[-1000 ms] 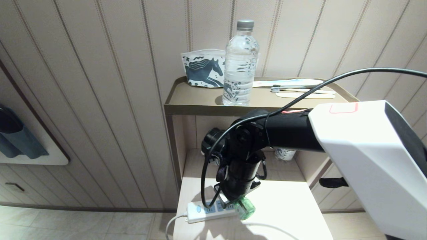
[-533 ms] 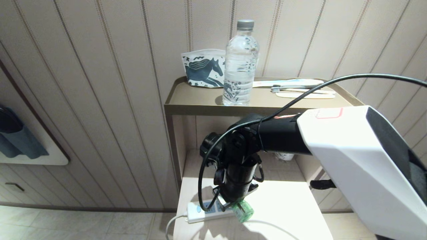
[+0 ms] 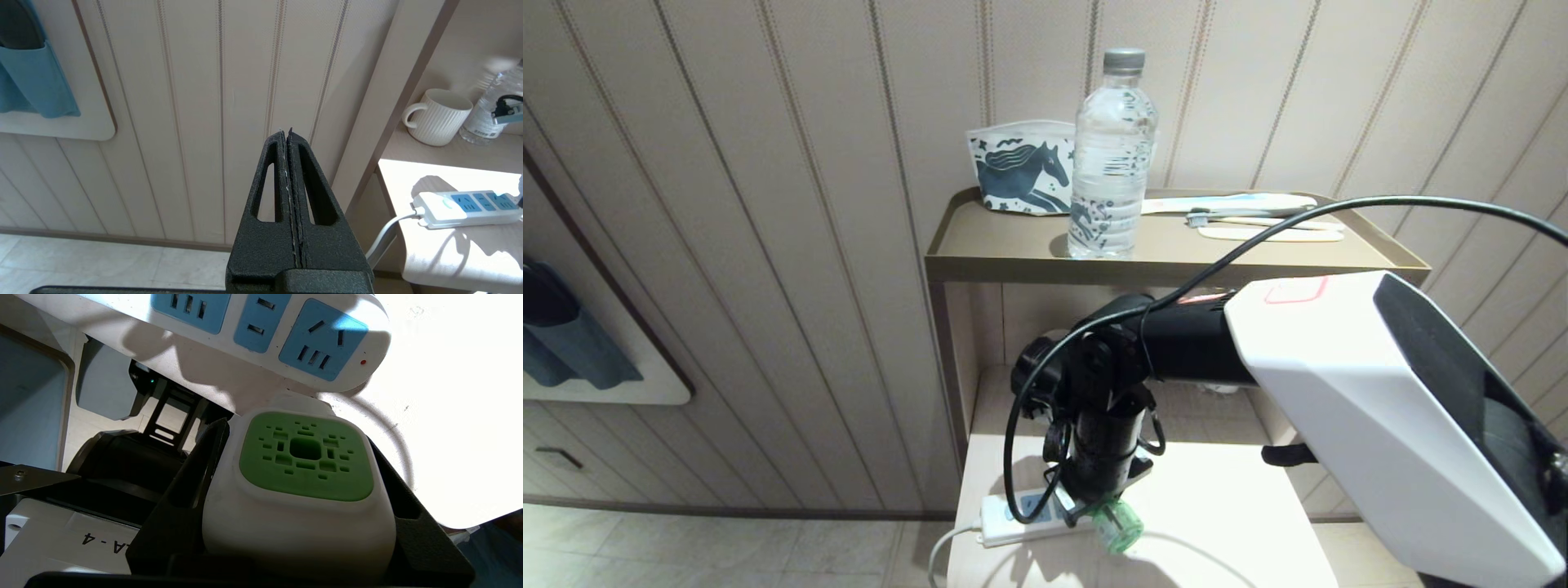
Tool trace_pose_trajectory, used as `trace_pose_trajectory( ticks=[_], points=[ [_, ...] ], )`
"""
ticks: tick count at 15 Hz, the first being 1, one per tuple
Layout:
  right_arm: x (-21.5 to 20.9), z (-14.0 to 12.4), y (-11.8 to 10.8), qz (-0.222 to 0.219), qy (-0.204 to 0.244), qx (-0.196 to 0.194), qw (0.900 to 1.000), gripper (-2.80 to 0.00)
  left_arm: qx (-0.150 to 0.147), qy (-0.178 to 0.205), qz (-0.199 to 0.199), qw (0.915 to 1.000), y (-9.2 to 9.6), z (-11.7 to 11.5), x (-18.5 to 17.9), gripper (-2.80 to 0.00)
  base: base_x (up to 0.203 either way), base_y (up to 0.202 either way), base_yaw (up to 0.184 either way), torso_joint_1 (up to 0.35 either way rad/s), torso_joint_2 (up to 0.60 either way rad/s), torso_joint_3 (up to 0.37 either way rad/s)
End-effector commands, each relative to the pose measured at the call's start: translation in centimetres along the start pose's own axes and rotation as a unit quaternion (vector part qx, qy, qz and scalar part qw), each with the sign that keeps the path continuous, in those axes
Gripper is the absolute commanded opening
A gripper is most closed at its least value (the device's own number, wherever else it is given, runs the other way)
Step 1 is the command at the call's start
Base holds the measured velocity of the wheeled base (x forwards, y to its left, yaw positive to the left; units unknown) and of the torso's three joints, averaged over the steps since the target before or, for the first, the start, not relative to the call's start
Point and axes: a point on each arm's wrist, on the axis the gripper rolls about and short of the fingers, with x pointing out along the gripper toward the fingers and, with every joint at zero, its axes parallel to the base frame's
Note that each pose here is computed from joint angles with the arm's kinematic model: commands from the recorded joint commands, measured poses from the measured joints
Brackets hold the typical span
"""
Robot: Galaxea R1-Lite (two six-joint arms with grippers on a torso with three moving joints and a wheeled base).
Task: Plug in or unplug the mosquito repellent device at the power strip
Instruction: Insert the plug into the socket
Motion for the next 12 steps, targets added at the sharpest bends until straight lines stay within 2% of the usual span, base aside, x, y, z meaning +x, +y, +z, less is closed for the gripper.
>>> trace_pose_trajectory(
  ticks=[1, 12],
  points=[
    [0.3, -0.1, -0.1, -0.002, 0.009, 0.001, 1.0, -2.8, -0.001, -0.001, 0.0, 1.0, 0.0, 0.0, 0.0, -2.8, 0.0, 0.0, 0.0, 0.0, 0.0, 0.0],
    [1.1, 0.6, -0.3, 0.0, 0.007, 0.007, 1.0, -2.8, -0.001, 0.0, 0.0, 1.0, 0.0, 0.0, 0.0, -2.8, 0.0, 0.0, 0.0, 0.0, 0.0, 0.0]
  ],
)
